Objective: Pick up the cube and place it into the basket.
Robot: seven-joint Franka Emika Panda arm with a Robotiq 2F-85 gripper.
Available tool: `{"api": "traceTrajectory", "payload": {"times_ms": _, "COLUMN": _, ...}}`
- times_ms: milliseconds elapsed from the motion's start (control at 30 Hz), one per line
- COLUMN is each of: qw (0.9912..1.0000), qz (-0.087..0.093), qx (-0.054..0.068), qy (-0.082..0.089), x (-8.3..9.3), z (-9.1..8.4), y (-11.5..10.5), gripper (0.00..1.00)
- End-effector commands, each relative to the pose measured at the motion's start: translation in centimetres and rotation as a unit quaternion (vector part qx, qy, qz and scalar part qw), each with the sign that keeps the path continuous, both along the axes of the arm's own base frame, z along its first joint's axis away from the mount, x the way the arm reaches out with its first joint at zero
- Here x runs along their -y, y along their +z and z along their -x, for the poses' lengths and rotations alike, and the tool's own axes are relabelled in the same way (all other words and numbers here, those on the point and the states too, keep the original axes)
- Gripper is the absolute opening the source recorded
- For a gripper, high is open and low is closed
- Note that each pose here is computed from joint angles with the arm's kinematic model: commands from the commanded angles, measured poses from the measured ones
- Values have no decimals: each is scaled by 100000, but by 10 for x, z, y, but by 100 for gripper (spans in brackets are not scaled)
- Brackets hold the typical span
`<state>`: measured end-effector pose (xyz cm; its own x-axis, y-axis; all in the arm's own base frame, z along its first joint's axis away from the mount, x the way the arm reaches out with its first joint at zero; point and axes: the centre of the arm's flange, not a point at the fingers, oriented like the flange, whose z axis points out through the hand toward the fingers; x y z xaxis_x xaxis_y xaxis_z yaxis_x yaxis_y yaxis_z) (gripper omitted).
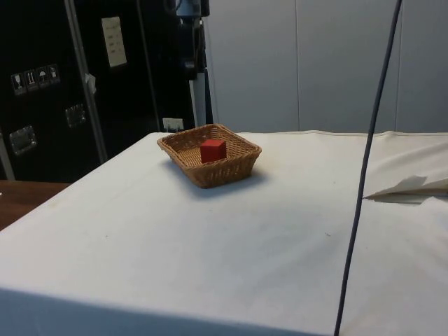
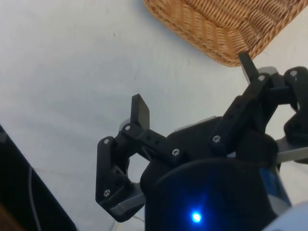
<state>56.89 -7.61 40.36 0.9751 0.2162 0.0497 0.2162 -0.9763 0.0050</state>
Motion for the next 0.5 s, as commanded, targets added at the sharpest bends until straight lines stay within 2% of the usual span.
{"api": "traceTrajectory", "payload": {"times_ms": 0, "qw": 99998, "qz": 366, "qx": 523, "qy": -195, "x": -2, "z": 4, "y": 1, "gripper": 100}}
{"api": "traceTrajectory", "payload": {"times_ms": 100, "qw": 99998, "qz": 114, "qx": 500, "qy": -247, "x": -4, "z": 9, "y": 1, "gripper": 100}}
{"api": "traceTrajectory", "payload": {"times_ms": 233, "qw": 99997, "qz": -727, "qx": -211, "qy": -126, "x": -6, "z": 14, "y": -1, "gripper": 100}}
{"api": "traceTrajectory", "payload": {"times_ms": 267, "qw": 99998, "qz": -292, "qx": 129, "qy": -474, "x": -7, "z": 16, "y": -2, "gripper": 100}}
{"api": "traceTrajectory", "payload": {"times_ms": 467, "qw": 99986, "qz": -963, "qx": -400, "qy": -1303, "x": -11, "z": 27, "y": -5, "gripper": 100}}
